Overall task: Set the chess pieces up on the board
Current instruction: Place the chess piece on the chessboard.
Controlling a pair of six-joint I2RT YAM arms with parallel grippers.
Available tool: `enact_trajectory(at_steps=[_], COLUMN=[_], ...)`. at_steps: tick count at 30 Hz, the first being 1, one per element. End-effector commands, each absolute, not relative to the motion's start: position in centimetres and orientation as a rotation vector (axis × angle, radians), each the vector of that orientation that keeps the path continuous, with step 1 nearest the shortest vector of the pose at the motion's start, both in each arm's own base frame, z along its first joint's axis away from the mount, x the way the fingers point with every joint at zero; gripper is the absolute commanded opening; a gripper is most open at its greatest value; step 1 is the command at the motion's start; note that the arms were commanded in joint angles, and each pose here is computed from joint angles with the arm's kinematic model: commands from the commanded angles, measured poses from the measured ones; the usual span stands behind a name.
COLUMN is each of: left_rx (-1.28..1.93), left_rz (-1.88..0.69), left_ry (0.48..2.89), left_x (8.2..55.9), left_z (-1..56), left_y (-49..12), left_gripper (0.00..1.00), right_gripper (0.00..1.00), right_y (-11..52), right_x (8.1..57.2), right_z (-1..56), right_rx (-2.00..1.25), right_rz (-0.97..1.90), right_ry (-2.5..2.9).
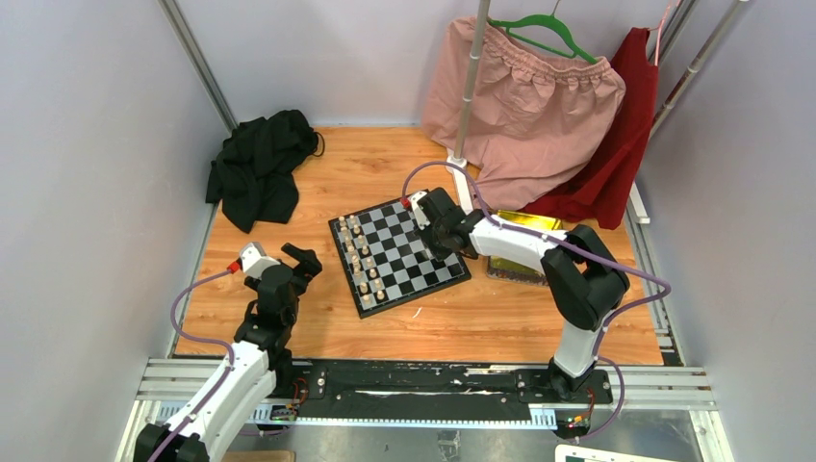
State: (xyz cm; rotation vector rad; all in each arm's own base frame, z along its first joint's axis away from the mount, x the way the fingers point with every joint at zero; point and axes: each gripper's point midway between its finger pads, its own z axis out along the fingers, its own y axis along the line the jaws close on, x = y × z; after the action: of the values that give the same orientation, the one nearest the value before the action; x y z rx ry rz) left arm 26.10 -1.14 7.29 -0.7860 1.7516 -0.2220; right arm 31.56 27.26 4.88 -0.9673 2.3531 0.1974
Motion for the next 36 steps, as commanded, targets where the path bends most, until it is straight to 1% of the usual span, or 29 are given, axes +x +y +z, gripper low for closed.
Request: enact_trajectory(at_steps=[1, 2, 6, 12, 18, 21, 24, 29, 36], left_rx=[-0.788, -0.788, -0.788, -0.789, -0.789, -0.79, -0.79, -0.79, -0.788], left_rz=[-0.202, -0.201, -0.202, -0.203, -0.204, -0.203, -0.205, -0.204, -0.203], left_ry=[1.741, 1.742, 1.742, 1.744, 1.742, 1.739, 1.738, 1.74, 1.738], left_x=[26.1, 26.1, 26.1, 26.1, 26.1, 26.0, 26.0, 26.0, 26.0], left_z=[7.2, 7.1, 7.2, 7.1, 7.2, 7.2, 7.3, 7.2, 7.3], left_y=[-0.7, -0.7, -0.8, -0.8, -0.8, -0.7, -0.7, -0.7, -0.7], left_gripper=[1.0, 1.0, 1.0, 1.0, 1.0, 1.0, 1.0, 1.0, 1.0], right_gripper=[0.05, 0.08, 0.27, 0.37, 0.38, 0.38, 0.38, 0.38, 0.38], right_y=[27.2, 27.2, 27.3, 27.3, 26.7, 25.8, 24.5, 19.7, 10.6], right_x=[32.6, 32.5, 32.5, 32.6, 32.6, 32.7, 33.0, 34.6, 36.3], right_z=[5.2, 5.3, 5.7, 6.5, 8.2, 10.2, 12.5, 15.1, 13.6], right_rx=[-0.921, -0.922, -0.92, -0.912, -0.874, -0.834, -0.713, -0.441, -0.007], right_rz=[0.193, 0.195, 0.202, 0.208, 0.19, 0.154, 0.105, -0.068, -0.224], right_ry=[2.353, 2.351, 2.34, 2.323, 2.296, 2.259, 2.224, 2.184, 2.243])
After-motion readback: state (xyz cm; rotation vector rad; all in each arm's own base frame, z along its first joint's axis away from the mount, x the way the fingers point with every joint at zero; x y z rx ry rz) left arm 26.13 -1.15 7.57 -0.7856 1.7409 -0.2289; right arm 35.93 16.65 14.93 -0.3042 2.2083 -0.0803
